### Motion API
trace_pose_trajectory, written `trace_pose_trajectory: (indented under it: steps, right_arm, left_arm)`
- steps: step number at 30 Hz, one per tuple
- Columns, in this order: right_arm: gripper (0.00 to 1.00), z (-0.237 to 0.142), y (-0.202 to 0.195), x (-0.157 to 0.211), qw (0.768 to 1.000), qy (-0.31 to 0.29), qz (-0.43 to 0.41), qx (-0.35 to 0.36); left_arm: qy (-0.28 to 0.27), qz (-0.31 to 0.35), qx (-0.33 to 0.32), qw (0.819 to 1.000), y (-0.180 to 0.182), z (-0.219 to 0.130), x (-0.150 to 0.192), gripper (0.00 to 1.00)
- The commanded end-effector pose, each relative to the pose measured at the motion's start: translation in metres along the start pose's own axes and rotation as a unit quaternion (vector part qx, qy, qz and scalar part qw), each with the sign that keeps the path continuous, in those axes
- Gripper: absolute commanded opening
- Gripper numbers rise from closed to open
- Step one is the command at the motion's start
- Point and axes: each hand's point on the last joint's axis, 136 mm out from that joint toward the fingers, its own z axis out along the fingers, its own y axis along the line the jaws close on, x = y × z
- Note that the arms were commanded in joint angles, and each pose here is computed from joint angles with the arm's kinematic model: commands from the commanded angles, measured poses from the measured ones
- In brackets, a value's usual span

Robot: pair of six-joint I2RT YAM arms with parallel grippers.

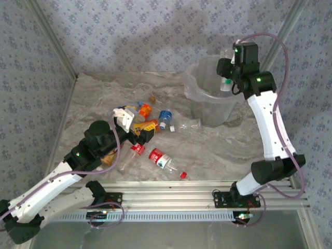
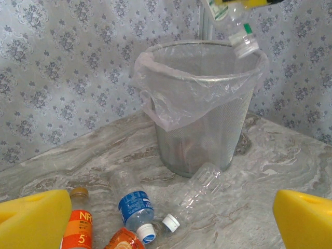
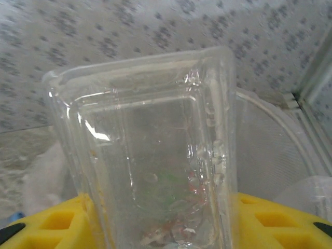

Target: Put the plastic bottles in the bin

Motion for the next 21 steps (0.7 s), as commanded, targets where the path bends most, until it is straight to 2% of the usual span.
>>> trace_pose_trajectory:
  steps: [1,8,21]
  right_arm:
    - [0.54,0.012,-0.018,0.005,0.999,0.023,0.022,0.039]
    - [0.53,0.051,-0.044,0.025,0.991,0.074,0.077,0.084]
    - [0.45,0.083,-0.054,0.082,0.966,0.142,0.178,0.125]
  left_arm:
    - [-0.017,-0.004,-0.002,1.000,0.001,-0.001,-0.007,1.00]
    - [0.007,0.013,0.035,0.999,-0.012,0.006,0.001,1.00]
    - [0.130,0.034,0.147,0.980,-0.053,0.032,0.038,1.00]
